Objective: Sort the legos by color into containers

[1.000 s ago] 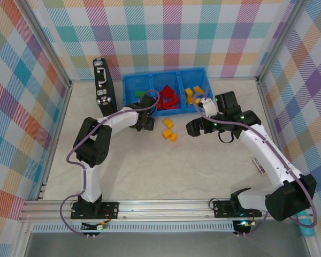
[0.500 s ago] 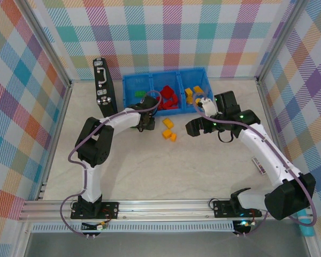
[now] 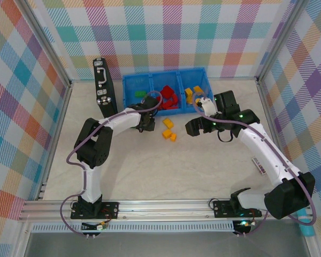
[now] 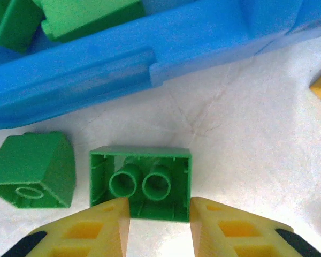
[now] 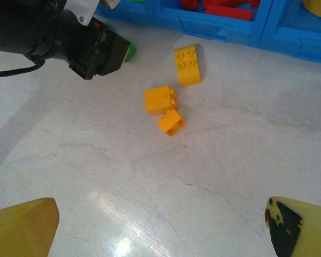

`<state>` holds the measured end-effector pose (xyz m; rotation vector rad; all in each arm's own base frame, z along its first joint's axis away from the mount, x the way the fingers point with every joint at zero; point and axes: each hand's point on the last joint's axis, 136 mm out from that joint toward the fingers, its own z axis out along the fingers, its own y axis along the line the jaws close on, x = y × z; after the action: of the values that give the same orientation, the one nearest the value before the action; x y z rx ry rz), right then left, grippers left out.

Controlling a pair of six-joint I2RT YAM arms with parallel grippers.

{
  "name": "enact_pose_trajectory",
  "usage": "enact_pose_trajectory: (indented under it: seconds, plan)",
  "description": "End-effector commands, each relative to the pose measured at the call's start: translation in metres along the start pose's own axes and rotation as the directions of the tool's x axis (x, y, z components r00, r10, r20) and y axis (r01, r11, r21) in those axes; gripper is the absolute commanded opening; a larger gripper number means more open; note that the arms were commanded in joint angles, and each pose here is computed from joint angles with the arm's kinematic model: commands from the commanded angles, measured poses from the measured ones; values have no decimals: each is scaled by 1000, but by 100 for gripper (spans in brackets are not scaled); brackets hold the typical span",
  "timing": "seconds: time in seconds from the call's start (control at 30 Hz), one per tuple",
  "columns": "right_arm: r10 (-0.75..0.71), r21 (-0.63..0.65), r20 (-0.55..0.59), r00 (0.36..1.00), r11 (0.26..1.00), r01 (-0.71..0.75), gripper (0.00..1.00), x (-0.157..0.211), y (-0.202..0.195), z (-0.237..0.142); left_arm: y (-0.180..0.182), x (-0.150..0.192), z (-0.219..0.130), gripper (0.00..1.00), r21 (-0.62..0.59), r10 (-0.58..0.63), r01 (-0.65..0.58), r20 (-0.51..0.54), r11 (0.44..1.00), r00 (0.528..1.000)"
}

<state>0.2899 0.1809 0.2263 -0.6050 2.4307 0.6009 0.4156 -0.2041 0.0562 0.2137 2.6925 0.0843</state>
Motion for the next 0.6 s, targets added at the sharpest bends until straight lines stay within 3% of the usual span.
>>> enact_pose_trajectory:
  seconds: [0.0,0.17,0.3,0.4,0.57]
  plan:
    - [-12,-23,27,1000,1000,13,99,-8,8,-7,6,-30,-42,35,-26,29,-27,92,999,995]
    - [-15,-18,31,999,1000,16,99,-8,7,-9,7,-48,-60,38,-31,48,-44,135,999,990]
    - [-16,-22,31,999,1000,17,99,-8,8,-8,8,-45,-54,57,-42,54,-49,122,998,991]
    - [-15,-24,30,999,1000,16,99,-7,8,-8,5,-39,-45,65,-38,58,-55,98,998,994]
    - [-18,-19,27,999,1000,18,99,-7,7,-8,2,-31,-27,67,-35,57,-55,70,998,996]
